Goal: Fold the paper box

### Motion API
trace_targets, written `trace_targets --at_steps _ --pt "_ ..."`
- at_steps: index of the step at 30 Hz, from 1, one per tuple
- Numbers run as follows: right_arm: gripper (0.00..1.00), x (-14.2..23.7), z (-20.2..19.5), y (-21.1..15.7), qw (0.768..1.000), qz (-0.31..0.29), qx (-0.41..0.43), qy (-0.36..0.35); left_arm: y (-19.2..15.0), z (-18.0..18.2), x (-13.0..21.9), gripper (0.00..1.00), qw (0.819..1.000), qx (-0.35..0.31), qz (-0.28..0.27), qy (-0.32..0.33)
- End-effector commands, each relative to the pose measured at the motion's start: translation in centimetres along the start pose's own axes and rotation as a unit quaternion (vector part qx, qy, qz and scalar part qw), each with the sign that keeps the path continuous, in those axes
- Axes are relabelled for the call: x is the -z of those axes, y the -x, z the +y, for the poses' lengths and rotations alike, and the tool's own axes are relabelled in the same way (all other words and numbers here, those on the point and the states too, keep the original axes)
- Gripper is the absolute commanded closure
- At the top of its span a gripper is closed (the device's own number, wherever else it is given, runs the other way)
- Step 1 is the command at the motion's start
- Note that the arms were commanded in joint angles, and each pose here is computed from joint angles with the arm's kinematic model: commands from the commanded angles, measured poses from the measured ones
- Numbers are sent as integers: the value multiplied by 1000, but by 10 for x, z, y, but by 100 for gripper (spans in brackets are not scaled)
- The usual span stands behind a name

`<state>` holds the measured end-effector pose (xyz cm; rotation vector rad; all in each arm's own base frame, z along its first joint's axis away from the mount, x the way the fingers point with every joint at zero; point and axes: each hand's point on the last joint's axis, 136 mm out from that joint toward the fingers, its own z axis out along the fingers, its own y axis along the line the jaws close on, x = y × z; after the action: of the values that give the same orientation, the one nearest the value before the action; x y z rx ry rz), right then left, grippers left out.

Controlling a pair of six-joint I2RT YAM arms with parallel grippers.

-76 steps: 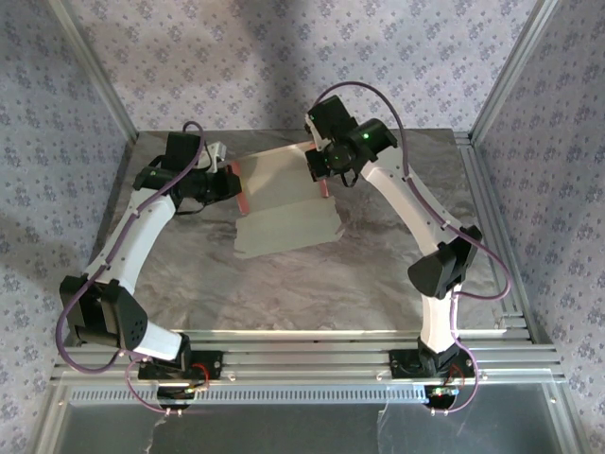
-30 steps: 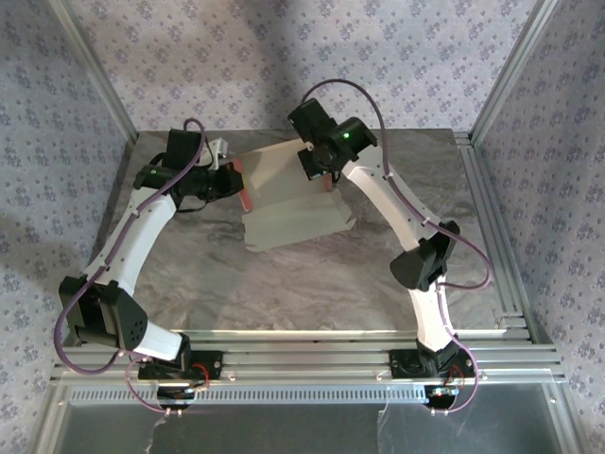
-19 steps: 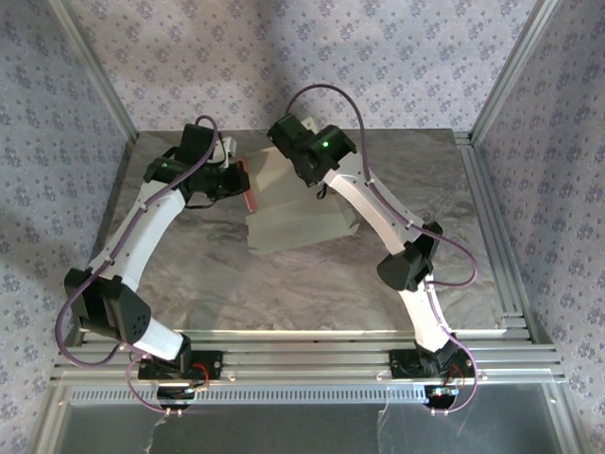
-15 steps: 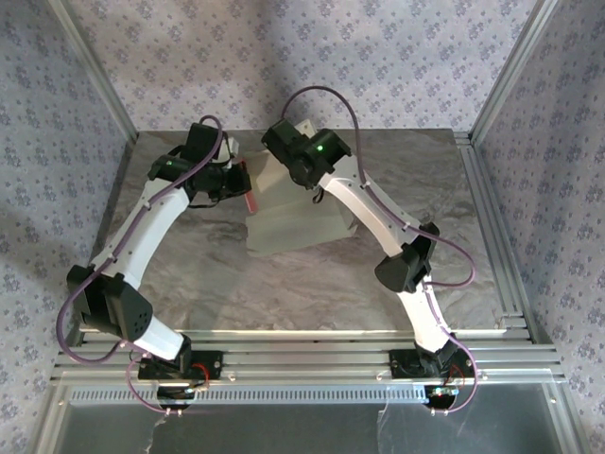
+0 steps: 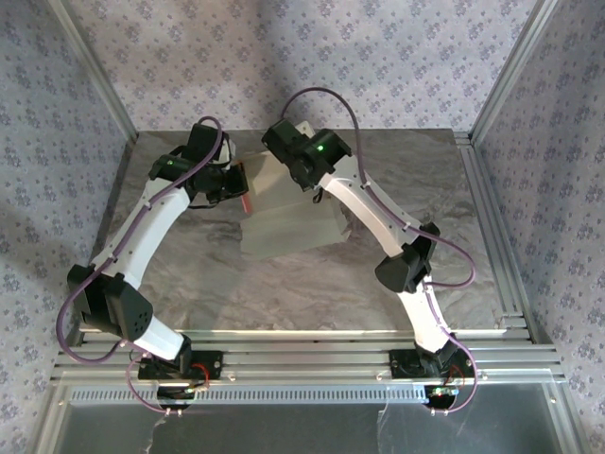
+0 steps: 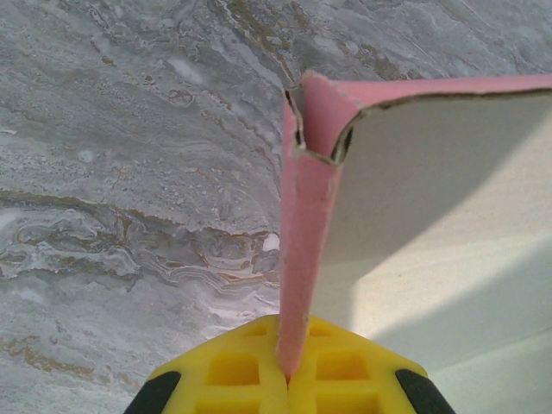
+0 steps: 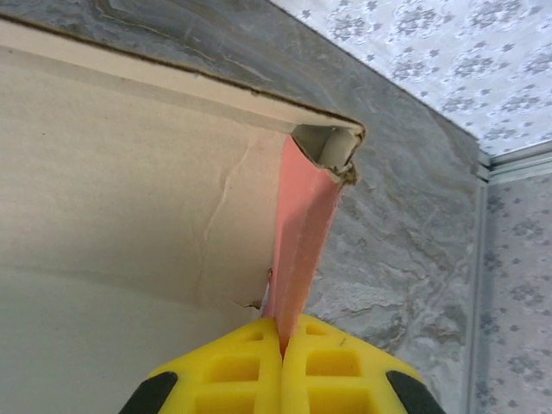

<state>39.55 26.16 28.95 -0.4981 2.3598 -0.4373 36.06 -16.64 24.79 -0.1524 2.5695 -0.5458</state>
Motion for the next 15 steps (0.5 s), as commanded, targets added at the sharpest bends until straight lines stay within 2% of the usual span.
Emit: trace_targets --at_steps 1,6,15 --pt "100 13 -2 -6 997 12 -32 65 9 -10 14 100 1000 5 -23 -20" --pt "95 14 -2 -8 991 19 -70 115 10 -10 13 100 999 12 -23 -27" --pt "73 21 -10 -4 978 14 -119 170 10 -8 12 100 999 14 -21 -27"
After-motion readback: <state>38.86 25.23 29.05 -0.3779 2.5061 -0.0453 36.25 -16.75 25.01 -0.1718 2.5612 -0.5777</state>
